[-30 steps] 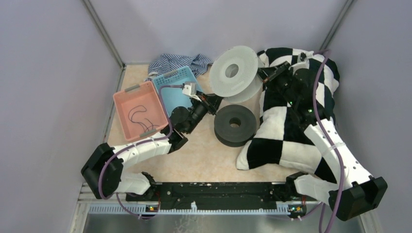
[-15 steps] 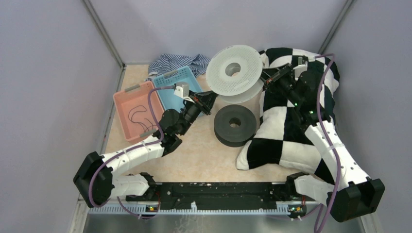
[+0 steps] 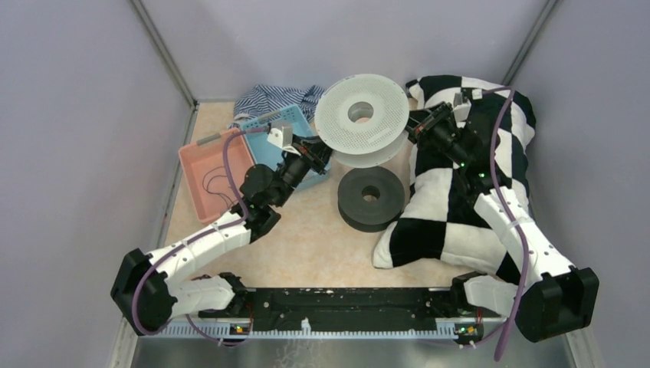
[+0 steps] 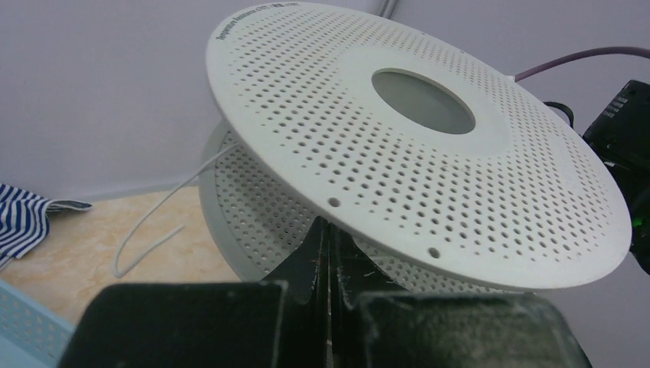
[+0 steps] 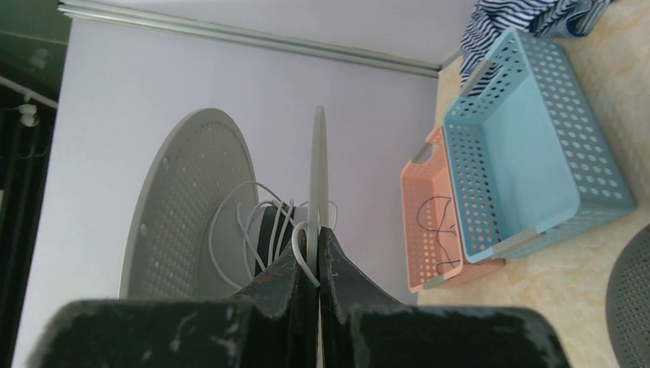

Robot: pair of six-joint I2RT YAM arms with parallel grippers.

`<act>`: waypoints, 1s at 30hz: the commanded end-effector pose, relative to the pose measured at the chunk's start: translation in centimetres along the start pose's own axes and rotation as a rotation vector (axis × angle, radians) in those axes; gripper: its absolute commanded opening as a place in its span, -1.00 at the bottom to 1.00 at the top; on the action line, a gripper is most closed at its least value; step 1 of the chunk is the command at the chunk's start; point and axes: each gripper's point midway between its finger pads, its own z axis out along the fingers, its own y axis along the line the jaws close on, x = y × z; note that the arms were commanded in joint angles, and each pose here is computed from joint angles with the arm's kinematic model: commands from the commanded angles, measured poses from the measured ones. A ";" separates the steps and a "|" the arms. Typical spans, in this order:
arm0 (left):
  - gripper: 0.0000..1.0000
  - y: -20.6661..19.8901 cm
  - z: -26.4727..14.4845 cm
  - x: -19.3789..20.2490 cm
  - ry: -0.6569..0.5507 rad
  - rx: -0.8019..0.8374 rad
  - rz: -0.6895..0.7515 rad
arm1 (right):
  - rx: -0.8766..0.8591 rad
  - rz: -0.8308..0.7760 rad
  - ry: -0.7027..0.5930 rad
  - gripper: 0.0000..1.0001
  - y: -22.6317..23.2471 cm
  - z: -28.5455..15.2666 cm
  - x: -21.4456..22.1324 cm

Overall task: Wrap the cables
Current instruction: Wrap the cable around the cable reel.

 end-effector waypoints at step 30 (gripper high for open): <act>-1.00 -0.9 0.3 -2.3 0.189 0.286 0.119 | -0.337 0.041 0.353 -1.00 6.0 -0.3 3.8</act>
